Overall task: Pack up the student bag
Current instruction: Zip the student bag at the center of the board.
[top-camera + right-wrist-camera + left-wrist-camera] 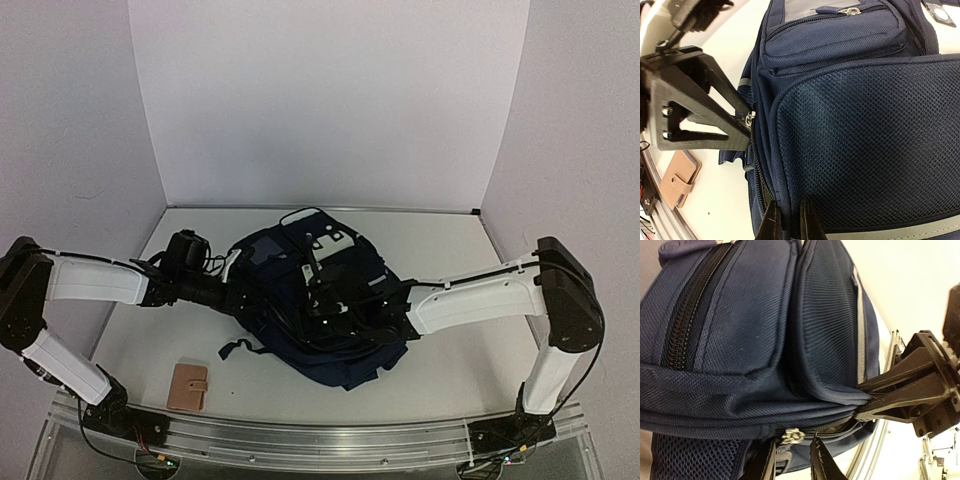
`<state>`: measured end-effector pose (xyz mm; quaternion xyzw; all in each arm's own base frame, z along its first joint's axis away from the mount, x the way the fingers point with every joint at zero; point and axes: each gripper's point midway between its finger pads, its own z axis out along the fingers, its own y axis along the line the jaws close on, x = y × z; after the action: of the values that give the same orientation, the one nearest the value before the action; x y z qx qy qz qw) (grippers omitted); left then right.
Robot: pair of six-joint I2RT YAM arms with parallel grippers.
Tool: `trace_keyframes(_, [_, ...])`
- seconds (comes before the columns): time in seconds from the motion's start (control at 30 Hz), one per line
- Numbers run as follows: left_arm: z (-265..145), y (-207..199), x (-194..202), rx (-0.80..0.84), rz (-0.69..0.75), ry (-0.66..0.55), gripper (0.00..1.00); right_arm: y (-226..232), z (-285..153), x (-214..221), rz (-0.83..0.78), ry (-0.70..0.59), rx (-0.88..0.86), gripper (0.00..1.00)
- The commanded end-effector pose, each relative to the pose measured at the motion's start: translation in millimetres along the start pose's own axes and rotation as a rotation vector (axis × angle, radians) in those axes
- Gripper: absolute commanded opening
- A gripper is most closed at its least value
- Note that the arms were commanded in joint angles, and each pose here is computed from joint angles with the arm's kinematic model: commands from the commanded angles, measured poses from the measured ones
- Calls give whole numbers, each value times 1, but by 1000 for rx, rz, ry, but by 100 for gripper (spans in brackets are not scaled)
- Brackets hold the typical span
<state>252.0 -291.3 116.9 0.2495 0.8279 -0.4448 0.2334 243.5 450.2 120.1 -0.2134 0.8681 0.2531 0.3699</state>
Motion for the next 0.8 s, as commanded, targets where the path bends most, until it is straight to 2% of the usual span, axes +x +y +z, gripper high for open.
trace_keyframes(0.0, [-12, -13, -13, 17, 31, -58, 21, -5, -10, -21, 33, -58, 3, 0])
trace_keyframes(0.1, [-11, -11, -11, 15, 20, -52, 18, -4, -10, -21, 35, -57, 0, 0])
trace_keyframes(0.2, [-7, -4, -6, -6, 3, -33, 19, -4, -10, -21, 38, -57, -1, 0])
trace_keyframes(0.43, [1, 17, 7, -72, -26, -6, 33, -4, -14, -21, 45, -59, -6, 0])
trace_keyframes(0.53, [3, 20, 8, -73, -26, -10, 36, -3, -16, -24, 47, -64, -11, 0])
trace_keyframes(0.77, [10, 15, 6, -19, -15, 3, 33, -2, -16, -25, 50, -67, -14, 0])
